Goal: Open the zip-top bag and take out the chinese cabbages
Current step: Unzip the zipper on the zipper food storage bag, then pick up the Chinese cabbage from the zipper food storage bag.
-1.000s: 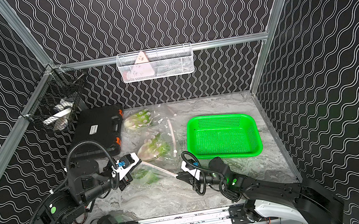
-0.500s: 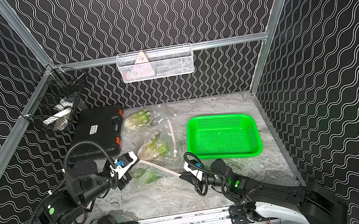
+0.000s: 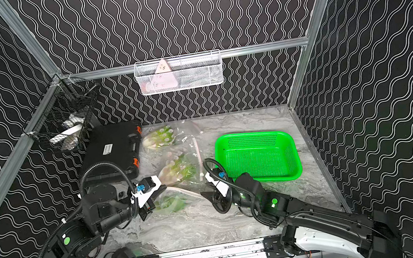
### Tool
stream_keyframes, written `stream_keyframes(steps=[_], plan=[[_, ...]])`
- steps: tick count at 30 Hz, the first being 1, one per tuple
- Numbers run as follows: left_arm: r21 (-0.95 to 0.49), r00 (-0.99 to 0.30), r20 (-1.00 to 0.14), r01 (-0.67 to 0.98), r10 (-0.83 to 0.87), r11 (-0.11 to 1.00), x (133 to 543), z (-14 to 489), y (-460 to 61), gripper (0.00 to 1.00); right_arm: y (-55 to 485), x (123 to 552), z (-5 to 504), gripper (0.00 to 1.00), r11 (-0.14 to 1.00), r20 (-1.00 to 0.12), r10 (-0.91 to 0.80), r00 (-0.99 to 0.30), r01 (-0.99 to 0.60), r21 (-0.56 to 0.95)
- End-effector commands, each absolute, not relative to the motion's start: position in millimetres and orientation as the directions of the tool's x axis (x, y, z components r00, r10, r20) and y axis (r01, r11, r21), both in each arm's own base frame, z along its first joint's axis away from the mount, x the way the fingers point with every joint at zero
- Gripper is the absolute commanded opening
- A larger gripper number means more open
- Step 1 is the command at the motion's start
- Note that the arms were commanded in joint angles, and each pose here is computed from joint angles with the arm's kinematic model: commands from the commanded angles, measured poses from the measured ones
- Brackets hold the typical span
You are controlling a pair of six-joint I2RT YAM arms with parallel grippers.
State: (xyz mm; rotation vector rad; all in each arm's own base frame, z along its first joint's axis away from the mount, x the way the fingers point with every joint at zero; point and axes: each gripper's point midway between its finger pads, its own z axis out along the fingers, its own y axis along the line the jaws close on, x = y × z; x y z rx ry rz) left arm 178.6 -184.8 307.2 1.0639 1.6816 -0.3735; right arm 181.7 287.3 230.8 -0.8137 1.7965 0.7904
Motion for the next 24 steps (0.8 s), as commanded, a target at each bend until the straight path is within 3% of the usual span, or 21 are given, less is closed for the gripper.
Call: stream_keyframes(steps=[1, 4, 9, 24], plan=[[0.201, -0.032, -0.922, 0.812, 0.386, 0.548, 174.6, 316.4, -193.3, 0.0, 276.2, 177.7, 207.8, 0.32, 0.629, -0.854, -0.218, -0.473, -0.737, 0.248], [0.192, -0.03, -0.927, 0.818, 0.374, 0.542, 171.7, 317.2, -194.1, 0.0, 285.2, 173.7, 209.9, 0.15, 0.608, -0.827, -0.178, -0.533, -0.72, 0.333], [0.181, -0.035, -0.929, 0.827, 0.369, 0.532, 169.6, 317.4, -195.6, 0.0, 302.7, 164.1, 206.9, 0.04, 0.56, -0.785, -0.138, -0.603, -0.701, 0.441], [0.176, -0.025, -0.93, 0.845, 0.367, 0.505, 168.5, 314.6, -202.0, 0.0, 333.6, 153.2, 216.4, 0.0, 0.517, -0.816, -0.182, -0.549, -0.759, 0.395]])
